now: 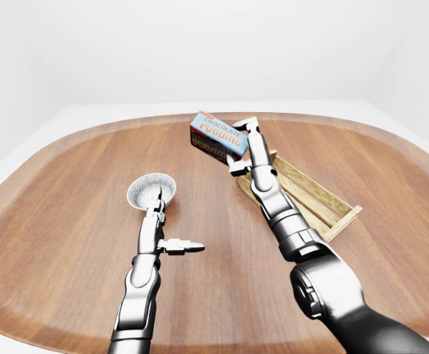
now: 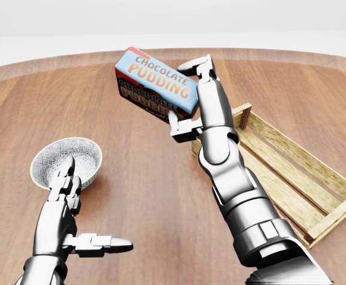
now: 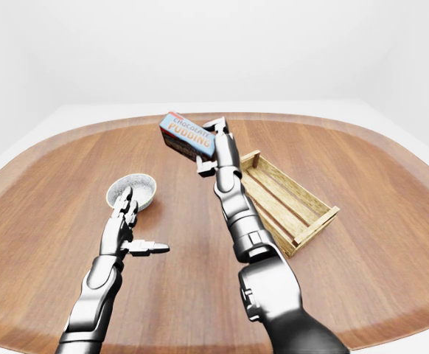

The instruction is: Pick up the chocolate pudding and put it in the tray.

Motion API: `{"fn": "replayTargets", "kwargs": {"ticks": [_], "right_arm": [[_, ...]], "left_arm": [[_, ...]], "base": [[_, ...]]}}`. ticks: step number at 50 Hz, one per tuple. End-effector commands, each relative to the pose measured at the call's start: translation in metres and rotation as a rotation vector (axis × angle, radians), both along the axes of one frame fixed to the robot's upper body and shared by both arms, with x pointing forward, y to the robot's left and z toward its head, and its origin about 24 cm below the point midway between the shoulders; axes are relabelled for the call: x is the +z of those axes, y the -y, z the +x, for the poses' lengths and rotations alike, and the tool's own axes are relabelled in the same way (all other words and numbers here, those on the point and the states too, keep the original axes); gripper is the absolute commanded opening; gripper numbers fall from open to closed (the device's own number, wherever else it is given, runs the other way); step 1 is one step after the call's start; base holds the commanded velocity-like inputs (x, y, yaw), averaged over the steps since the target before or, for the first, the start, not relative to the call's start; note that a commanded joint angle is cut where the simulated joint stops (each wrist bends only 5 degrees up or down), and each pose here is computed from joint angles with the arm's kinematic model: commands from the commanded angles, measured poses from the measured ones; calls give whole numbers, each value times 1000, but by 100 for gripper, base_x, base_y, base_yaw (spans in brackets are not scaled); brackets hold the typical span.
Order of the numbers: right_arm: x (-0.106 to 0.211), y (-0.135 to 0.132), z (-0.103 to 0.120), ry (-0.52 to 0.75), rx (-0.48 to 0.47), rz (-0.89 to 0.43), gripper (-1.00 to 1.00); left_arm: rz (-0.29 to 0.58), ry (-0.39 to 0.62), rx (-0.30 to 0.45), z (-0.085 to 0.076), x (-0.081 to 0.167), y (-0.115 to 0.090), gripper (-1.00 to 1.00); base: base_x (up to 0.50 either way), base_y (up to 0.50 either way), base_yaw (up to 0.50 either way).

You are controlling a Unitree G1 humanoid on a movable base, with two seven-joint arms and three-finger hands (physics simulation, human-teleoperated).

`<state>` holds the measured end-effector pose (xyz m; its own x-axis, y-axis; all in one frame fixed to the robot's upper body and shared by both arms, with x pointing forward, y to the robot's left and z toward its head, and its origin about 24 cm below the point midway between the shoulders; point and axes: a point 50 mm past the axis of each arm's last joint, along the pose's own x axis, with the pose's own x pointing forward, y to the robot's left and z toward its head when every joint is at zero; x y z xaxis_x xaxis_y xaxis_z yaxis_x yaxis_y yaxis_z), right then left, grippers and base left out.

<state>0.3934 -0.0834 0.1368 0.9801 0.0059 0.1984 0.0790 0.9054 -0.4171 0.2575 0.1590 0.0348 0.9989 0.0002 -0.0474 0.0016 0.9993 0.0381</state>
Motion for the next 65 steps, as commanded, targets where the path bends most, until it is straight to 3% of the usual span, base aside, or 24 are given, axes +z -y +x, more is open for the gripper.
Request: {"fn": "replayTargets", "kwargs": {"ticks": [1,24,65], "right_arm": [[22,9,21,-41,-77,1,-100],[59,14,30,35,-115,-45,-100],[19,74,25,-78,-262,-38,-100]], "left_arm": [[-2,-1,-5,-1,0,1,100],[-1,-1,-5,0,0,0,100],[3,-5,-8,-1,-1,1,100]], "base": [[0,0,0],[0,0,0],[0,0,0]]}}
